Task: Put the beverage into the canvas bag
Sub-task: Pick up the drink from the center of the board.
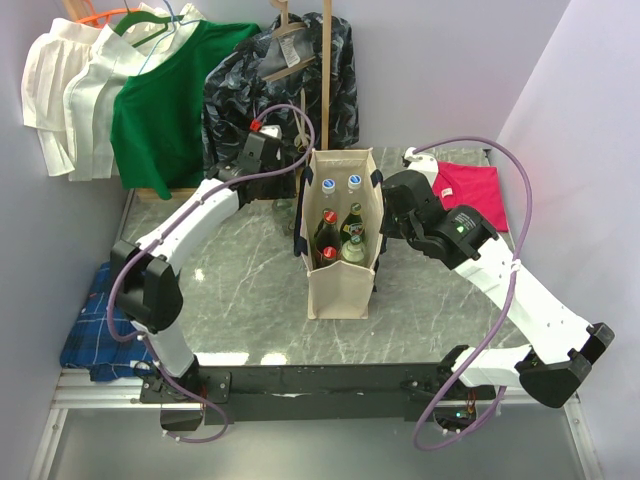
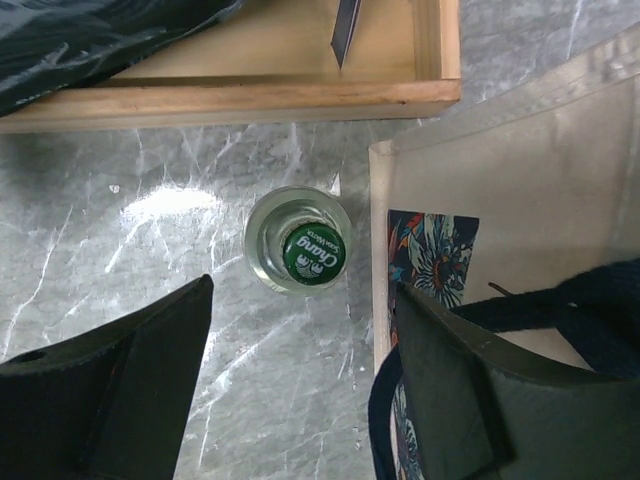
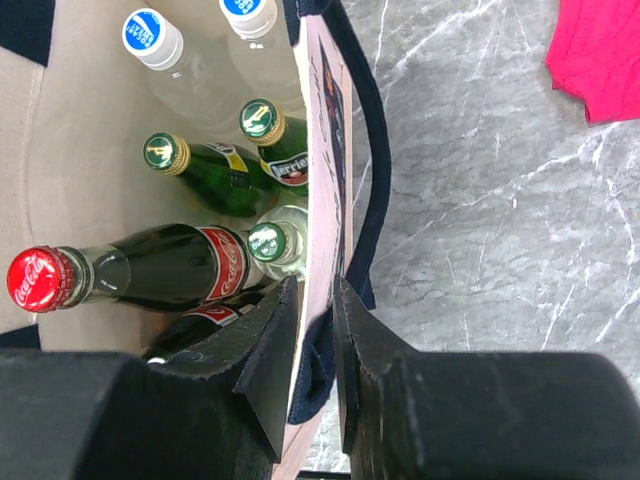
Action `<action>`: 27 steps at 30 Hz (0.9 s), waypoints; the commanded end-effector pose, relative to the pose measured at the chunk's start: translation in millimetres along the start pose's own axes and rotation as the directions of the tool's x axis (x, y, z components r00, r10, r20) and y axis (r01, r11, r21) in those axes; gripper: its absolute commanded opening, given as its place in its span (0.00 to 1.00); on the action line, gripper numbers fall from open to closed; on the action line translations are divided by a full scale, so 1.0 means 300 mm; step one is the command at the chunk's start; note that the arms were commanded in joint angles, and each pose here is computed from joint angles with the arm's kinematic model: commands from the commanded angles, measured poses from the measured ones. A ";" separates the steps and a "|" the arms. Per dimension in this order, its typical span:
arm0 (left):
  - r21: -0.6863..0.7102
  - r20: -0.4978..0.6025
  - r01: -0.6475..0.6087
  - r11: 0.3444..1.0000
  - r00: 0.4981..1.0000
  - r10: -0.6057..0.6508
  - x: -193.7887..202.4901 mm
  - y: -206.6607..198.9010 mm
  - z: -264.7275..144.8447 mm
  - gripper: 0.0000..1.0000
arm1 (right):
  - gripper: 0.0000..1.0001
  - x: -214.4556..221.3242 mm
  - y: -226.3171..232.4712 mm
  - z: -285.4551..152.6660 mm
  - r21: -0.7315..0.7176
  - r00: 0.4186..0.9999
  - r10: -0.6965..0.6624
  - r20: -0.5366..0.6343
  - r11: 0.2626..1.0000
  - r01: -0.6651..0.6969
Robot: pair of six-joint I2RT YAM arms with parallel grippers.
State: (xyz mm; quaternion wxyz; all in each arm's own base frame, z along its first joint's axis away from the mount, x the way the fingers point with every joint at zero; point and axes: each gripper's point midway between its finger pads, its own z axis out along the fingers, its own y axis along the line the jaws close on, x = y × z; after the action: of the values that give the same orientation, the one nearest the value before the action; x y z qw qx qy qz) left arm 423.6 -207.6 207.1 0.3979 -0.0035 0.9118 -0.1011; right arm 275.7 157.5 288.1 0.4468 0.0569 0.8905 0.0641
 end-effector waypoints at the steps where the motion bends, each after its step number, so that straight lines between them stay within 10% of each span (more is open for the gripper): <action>1: 0.031 0.021 0.002 1.000 1.000 -0.003 -0.036 -0.027 -0.001 0.78 | 0.29 -0.048 -0.007 -0.027 -0.006 0.998 0.039 0.056 0.999 -0.039; 27: 0.017 -0.032 -0.006 1.000 0.999 0.007 0.012 -0.031 0.103 0.65 | 0.29 -0.041 -0.016 -0.012 0.002 0.998 0.034 0.052 0.999 -0.034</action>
State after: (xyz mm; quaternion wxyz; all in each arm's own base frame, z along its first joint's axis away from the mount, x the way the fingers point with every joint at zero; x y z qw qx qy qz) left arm 432.3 -216.7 171.5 0.3649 0.0043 0.9261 -0.0952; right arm 276.7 155.8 288.0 0.4474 0.0594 0.8902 0.0622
